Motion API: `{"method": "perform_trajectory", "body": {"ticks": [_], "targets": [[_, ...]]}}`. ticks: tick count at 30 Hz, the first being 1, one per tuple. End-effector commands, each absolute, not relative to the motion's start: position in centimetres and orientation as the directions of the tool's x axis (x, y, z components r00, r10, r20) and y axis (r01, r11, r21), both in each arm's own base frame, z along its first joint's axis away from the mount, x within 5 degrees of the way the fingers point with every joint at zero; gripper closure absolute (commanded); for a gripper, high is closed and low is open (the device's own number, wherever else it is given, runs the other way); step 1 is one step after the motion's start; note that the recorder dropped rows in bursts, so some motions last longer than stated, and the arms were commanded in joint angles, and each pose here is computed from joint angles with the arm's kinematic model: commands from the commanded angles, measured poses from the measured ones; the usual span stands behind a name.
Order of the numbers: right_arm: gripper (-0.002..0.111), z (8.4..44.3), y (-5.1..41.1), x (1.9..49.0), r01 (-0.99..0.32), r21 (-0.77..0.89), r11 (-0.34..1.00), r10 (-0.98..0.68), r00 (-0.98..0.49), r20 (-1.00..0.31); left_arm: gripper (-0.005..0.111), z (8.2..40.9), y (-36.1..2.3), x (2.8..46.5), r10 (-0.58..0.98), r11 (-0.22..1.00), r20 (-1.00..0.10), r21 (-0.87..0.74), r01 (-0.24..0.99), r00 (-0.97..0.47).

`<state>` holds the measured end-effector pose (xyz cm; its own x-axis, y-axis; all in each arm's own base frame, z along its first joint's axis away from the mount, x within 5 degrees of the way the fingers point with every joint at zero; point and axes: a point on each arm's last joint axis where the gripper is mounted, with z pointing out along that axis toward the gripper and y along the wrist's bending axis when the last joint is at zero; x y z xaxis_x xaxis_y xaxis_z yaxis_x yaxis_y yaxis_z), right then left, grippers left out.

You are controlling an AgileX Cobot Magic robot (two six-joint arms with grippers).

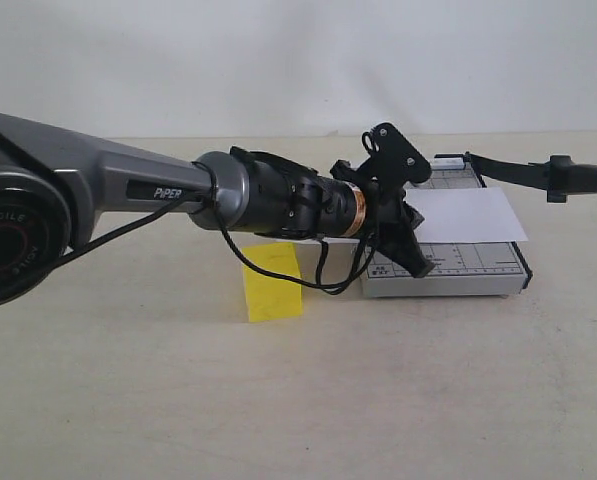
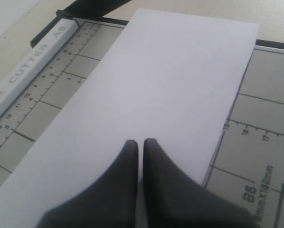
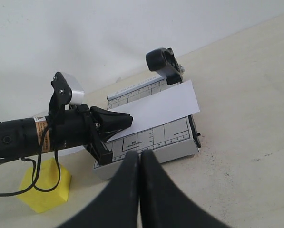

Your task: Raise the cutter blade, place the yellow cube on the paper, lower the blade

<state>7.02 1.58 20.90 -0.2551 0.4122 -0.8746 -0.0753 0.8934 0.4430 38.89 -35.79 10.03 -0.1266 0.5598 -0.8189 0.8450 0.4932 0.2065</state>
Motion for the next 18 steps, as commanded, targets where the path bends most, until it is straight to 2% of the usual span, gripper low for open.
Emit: {"method": "perform_trajectory", "body": {"ticks": [1,5,11,18], "targets": [[0.108,20.8,1.6,7.0,-0.077,0.435,0.897,0.404,-0.255,-0.878,0.102,9.5,-35.9,38.7,0.553,0.51,-0.819,0.185,0.84,-0.155],[0.108,20.8,1.6,7.0,-0.077,0.435,0.897,0.404,-0.255,-0.878,0.102,8.9,-36.2,38.7,0.552,0.512,-0.817,0.176,0.841,-0.165],[0.108,20.8,1.6,7.0,-0.077,0.435,0.897,0.404,-0.255,-0.878,0.102,8.5,-39.4,38.1,0.544,0.492,-0.83,0.199,0.848,-0.121],[0.108,20.8,1.6,7.0,-0.077,0.435,0.897,0.404,-0.255,-0.878,0.102,8.3,-39.2,38.2,0.565,0.517,-0.813,0.215,0.829,-0.141]]}}
